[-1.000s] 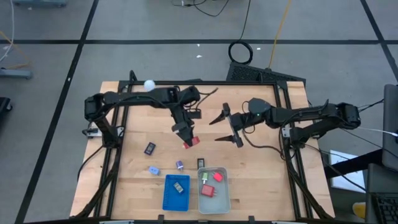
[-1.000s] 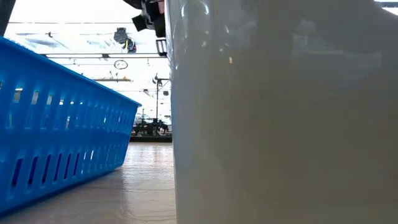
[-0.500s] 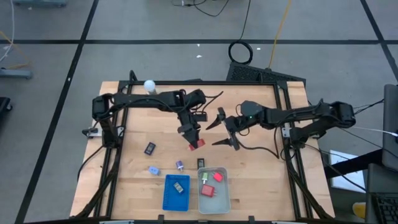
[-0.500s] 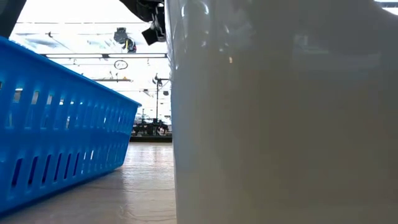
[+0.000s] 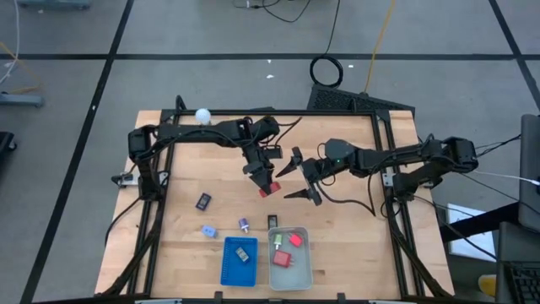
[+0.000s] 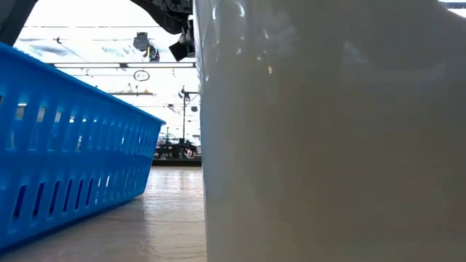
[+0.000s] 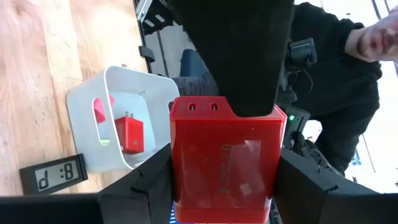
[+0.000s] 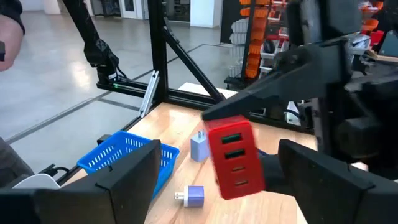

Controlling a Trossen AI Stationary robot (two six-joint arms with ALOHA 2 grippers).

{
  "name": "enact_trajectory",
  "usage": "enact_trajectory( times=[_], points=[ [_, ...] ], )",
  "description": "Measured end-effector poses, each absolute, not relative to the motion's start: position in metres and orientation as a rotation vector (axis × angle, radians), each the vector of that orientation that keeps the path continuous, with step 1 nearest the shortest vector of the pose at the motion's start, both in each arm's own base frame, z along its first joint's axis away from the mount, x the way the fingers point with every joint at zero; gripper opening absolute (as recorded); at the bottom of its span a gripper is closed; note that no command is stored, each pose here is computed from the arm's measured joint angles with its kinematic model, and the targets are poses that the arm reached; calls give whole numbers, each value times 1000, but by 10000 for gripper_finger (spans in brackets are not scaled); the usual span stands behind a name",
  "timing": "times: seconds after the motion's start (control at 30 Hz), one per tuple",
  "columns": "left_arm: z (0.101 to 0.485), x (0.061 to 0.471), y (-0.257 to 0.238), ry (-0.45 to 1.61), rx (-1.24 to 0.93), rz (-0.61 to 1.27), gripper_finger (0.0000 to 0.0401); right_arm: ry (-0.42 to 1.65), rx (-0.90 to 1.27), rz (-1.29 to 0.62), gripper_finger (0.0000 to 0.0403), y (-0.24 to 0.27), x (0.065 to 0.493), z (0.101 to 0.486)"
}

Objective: Pick & Place Office items
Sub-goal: Put the red charger adapter into the gray bin

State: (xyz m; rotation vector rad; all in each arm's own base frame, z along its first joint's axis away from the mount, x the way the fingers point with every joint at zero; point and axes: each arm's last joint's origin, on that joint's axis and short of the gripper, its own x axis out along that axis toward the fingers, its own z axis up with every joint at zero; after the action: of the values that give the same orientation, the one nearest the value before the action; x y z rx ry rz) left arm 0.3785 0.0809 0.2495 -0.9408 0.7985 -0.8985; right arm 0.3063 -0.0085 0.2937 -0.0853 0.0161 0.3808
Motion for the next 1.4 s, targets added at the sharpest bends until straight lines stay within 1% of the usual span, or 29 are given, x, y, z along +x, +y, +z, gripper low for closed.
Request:
enact_trajectory(
  times=[0.23,0.37,0.47,0.57,0.7,0.8,0.9,1.23,1.4],
  points=[
    [254,382,86,761,-942,-917,210,22,-101,384,313,-7,310,289],
    [258,385,87,740,-935,-933,210,-14,-120,388,313,-5,313,290],
    [258,385,86,743,-939,-933,210,3,-108,391,313,-4,314,286],
    [258,385,84,746,-938,-936,210,-28,-122,372,313,-2,318,287],
    [257,386,83,749,-933,-921,210,-16,-117,364,303,2,319,283],
    [257,386,84,746,-931,-919,210,-39,-140,362,283,4,319,286],
    [257,386,83,748,-931,-917,210,-36,-140,363,253,5,319,286],
    [257,386,83,757,-945,-911,210,-39,-141,343,120,4,319,286],
    [257,386,81,764,-951,-913,210,-38,-133,347,116,5,319,286]
  ],
)
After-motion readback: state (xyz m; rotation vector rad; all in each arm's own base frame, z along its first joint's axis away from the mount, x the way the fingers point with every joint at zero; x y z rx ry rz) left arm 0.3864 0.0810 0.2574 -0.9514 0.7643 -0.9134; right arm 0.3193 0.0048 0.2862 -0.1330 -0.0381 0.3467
